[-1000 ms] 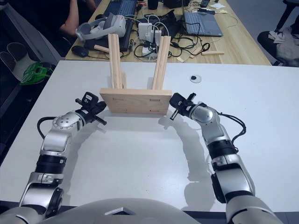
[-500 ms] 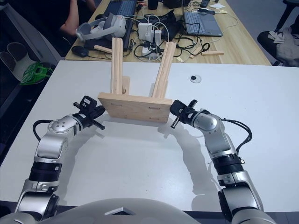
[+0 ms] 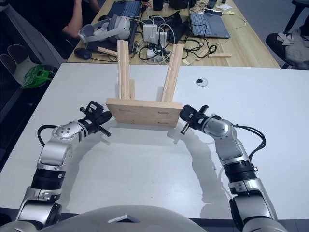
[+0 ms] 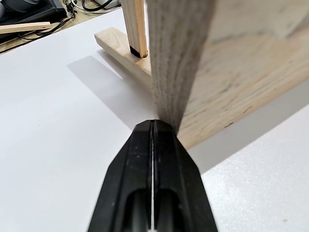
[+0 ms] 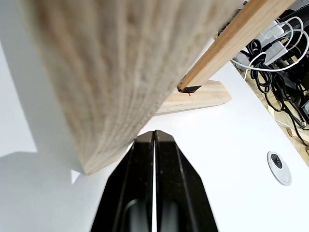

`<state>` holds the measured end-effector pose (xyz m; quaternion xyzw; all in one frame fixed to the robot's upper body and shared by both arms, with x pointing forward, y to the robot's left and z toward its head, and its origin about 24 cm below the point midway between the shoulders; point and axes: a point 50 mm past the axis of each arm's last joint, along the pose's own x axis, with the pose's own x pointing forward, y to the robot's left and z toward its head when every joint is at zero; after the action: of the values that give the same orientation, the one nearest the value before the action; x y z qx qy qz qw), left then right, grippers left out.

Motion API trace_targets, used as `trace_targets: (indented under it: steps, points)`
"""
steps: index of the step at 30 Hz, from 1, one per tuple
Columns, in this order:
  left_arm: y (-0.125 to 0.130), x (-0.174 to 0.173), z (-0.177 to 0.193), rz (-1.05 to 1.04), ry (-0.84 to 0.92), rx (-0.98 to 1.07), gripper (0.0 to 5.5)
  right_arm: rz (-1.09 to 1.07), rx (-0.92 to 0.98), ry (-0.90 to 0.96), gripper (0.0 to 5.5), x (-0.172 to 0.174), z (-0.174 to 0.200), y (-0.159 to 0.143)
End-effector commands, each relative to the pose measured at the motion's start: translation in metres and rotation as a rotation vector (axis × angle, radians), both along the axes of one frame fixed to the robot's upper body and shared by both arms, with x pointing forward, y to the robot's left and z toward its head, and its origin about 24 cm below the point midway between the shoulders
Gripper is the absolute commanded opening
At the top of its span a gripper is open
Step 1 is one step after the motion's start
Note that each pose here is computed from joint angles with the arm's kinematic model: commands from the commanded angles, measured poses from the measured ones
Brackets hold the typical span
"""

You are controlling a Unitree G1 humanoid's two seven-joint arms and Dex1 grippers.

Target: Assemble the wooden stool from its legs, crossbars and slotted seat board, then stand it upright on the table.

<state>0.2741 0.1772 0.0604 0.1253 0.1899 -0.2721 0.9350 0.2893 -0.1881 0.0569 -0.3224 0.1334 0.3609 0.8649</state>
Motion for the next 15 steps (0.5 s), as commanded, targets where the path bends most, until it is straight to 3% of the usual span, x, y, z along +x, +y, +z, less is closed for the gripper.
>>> trace_targets:
  steps: [1,15]
  points:
    - [-0.003,0.002,0.004,-0.016,-0.025,-0.008,0.02,-0.031,-0.049,-0.017,0.00,0.004,0.002,-0.008]
    - [0.001,-0.010,-0.014,0.005,0.103,0.081,0.02,-0.129,-0.144,0.037,0.00,0.005,-0.006,-0.025]
